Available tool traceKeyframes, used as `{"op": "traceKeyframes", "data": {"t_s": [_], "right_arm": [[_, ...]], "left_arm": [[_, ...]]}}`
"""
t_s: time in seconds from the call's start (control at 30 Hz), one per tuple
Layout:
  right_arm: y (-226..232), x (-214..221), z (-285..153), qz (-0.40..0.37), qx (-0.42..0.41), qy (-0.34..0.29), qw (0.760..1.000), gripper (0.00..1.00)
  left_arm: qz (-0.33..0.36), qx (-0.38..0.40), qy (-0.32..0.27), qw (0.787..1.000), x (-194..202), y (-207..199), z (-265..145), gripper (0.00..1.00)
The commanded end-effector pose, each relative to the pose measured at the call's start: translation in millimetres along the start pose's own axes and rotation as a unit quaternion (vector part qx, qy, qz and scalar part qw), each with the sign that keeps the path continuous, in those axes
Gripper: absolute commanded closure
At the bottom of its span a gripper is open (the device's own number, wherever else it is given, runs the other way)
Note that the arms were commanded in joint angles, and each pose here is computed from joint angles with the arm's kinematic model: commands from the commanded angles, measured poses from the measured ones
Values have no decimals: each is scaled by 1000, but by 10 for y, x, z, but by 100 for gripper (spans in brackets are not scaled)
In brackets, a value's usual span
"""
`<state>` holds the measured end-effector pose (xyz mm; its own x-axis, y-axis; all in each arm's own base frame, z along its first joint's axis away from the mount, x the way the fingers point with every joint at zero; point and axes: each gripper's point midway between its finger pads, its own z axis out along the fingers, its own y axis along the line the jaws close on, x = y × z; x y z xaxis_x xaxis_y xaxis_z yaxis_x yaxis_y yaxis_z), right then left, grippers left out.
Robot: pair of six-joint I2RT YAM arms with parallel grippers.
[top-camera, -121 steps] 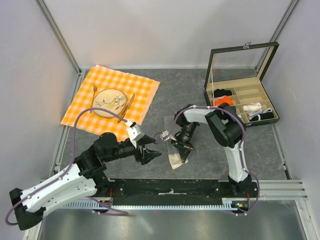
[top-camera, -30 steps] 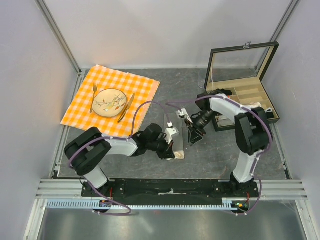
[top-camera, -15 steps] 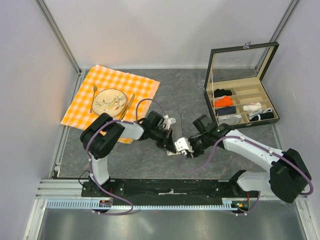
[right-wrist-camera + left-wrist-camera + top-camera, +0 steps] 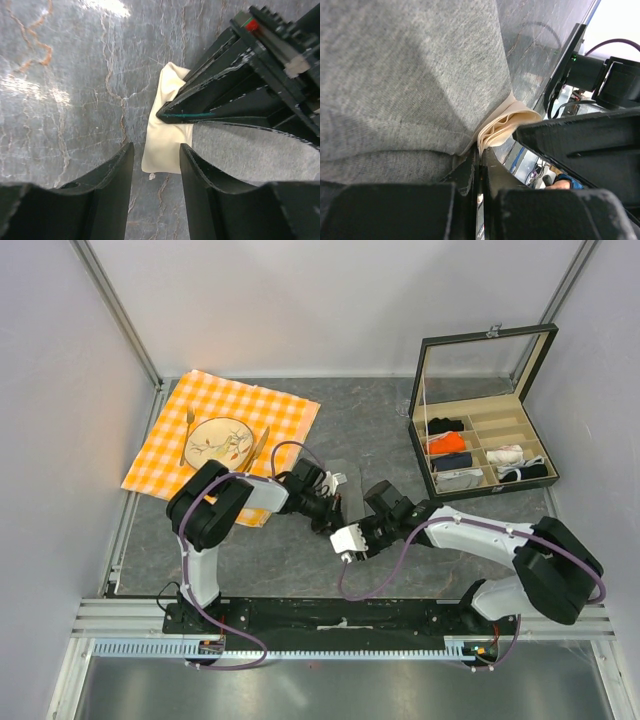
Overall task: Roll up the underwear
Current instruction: Roll the underwear to the center of the board.
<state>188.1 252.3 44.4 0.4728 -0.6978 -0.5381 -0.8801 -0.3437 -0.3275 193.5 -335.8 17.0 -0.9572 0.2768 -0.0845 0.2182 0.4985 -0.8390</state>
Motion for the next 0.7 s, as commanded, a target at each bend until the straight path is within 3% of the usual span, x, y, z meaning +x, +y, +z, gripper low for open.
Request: {"op": "traceKeyframes", "data": {"t_s": [0.0,0.37,0.57,0.67], "right_arm": [[-13,150,104,-1,9,30,999,50],[92,394,239,26,-7,73,997,52],[85,438,283,61,-15,83,995,62],[118,451,284,80,-32,78,993,71]], "left_arm": [[-39,-25,-7,999,-34,147,-11,95],[-25,-2,-36,999,-166,-58,-120,78],[6,13,-74,997,-253,-252,-349,64],[32,9,-112,993,-315,-316,-556,62]]}}
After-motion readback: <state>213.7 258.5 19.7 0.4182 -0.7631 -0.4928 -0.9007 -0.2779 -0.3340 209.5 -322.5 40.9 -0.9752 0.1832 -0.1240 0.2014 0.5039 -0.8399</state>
